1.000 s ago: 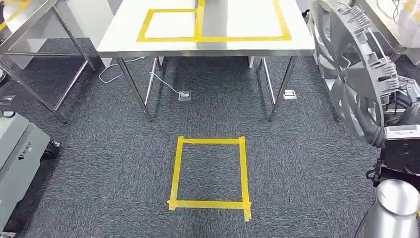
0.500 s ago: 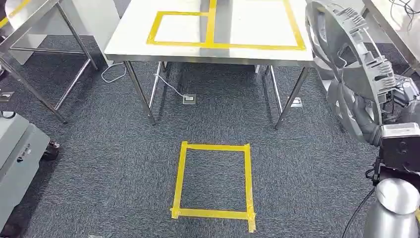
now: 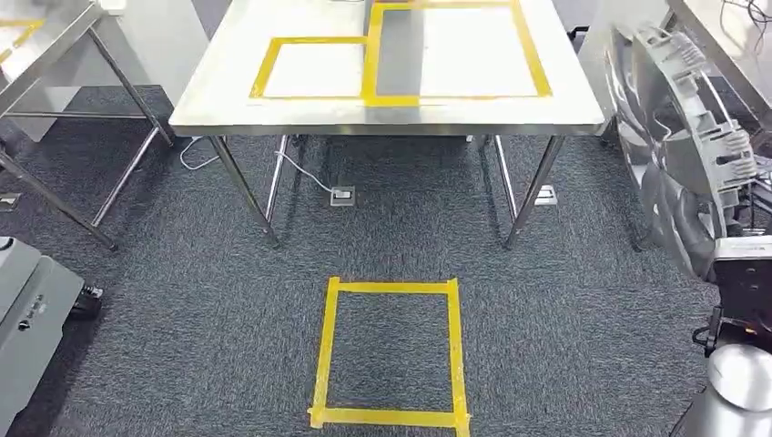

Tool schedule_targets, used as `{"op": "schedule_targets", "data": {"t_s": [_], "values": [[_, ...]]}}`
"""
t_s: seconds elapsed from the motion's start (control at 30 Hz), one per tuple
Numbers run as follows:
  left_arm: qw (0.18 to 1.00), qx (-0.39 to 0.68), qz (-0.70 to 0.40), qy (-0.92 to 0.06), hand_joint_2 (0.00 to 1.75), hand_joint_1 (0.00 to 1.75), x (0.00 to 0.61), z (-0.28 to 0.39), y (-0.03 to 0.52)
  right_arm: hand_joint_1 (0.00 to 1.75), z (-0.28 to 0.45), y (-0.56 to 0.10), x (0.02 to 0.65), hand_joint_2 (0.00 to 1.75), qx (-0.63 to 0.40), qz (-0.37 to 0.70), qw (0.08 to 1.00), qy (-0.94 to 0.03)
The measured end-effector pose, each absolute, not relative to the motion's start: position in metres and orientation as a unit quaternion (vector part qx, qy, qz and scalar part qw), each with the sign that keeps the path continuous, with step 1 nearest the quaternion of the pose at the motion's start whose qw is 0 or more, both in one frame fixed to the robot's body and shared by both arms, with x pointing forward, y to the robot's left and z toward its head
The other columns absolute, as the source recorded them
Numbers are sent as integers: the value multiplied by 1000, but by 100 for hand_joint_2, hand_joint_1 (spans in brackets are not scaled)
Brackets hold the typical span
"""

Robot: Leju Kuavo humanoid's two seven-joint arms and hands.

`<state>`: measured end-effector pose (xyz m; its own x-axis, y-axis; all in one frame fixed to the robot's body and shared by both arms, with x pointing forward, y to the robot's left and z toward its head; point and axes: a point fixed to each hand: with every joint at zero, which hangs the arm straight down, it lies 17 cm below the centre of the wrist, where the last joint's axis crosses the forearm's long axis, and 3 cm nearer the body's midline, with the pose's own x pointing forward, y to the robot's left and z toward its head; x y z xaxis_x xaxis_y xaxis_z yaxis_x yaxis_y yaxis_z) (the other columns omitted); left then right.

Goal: Take the parts from the cabinet and place them on the table.

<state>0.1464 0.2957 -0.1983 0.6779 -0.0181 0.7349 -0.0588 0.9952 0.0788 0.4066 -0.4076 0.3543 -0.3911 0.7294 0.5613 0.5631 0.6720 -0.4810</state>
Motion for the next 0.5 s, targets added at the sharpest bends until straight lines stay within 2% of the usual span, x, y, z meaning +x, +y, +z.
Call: {"op": "schedule_targets", "data": {"t_s": [0.5], "values": [[912,55,-7,-407,175,0,146,-199,296,171,358,-451,384,175,-435,103,381,-810]]}}
